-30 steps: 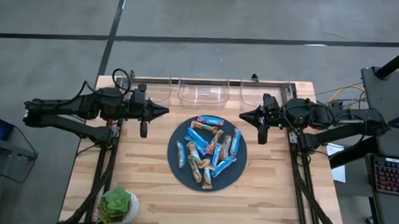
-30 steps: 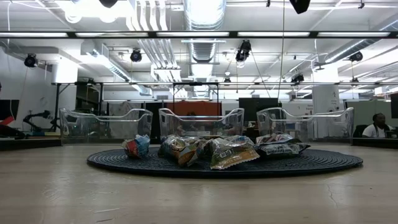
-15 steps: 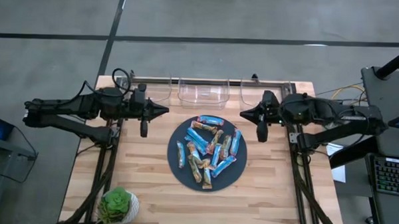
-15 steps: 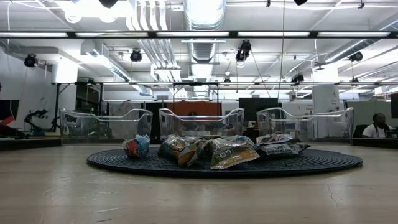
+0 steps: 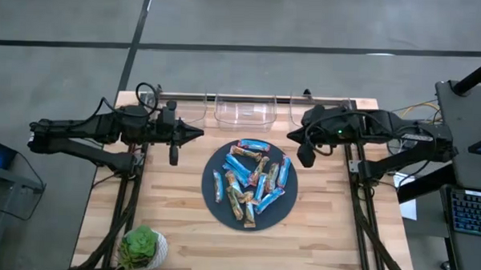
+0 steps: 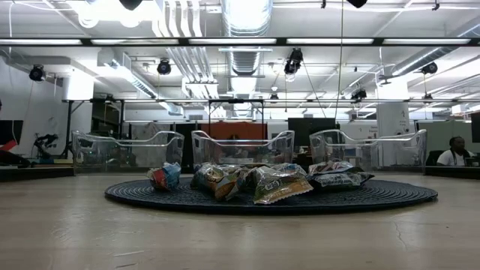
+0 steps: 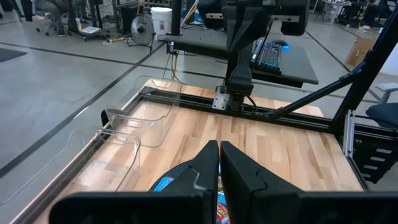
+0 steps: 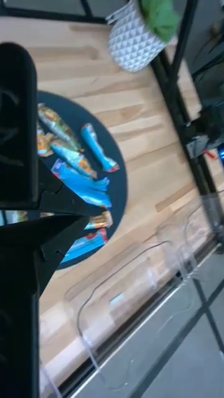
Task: Pick and place Granola Bars by type
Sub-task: Put the red granola bar into the left transparent bin
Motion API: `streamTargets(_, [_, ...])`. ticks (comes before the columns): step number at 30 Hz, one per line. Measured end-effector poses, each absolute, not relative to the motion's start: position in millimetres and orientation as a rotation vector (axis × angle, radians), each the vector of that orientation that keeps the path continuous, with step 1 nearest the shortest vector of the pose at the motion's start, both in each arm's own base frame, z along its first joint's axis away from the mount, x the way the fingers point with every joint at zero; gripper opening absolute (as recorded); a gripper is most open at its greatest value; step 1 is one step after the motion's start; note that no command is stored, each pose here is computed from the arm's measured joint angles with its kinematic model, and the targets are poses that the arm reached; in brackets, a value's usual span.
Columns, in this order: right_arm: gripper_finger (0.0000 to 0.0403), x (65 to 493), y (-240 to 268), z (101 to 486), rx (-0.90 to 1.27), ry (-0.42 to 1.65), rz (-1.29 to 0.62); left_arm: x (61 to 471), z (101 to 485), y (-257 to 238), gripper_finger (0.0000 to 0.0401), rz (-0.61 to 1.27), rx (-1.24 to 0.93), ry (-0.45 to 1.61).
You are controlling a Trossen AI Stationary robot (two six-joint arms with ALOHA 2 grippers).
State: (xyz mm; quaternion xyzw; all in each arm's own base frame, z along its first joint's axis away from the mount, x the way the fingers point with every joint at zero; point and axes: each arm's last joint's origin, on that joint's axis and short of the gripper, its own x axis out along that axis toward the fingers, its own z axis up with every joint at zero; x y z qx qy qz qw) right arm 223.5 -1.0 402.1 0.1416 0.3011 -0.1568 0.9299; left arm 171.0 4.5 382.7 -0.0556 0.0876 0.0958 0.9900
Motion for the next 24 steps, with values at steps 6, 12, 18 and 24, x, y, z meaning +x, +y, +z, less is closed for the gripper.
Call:
streamTargets(6, [0.0009, 221, 1, 394, 0.291, 0.722, -0.274, 171, 383, 5, 0.0, 0.192, -0.112, 0.176])
streamTargets(12, [0.0009, 212, 2, 385, 0.141, 0.87, -0.187, 171, 383, 5, 0.0, 0.192, -0.108, 0.175])
streamTargets(18, [0.0009, 211, 2, 383, 0.045, 0.907, -0.152, 171, 383, 5, 0.0, 0.192, -0.109, 0.175])
streamTargets(24, [0.0009, 213, 2, 379, -0.01, 0.925, -0.129, 171, 383, 5, 0.0, 0.192, -0.109, 0.175])
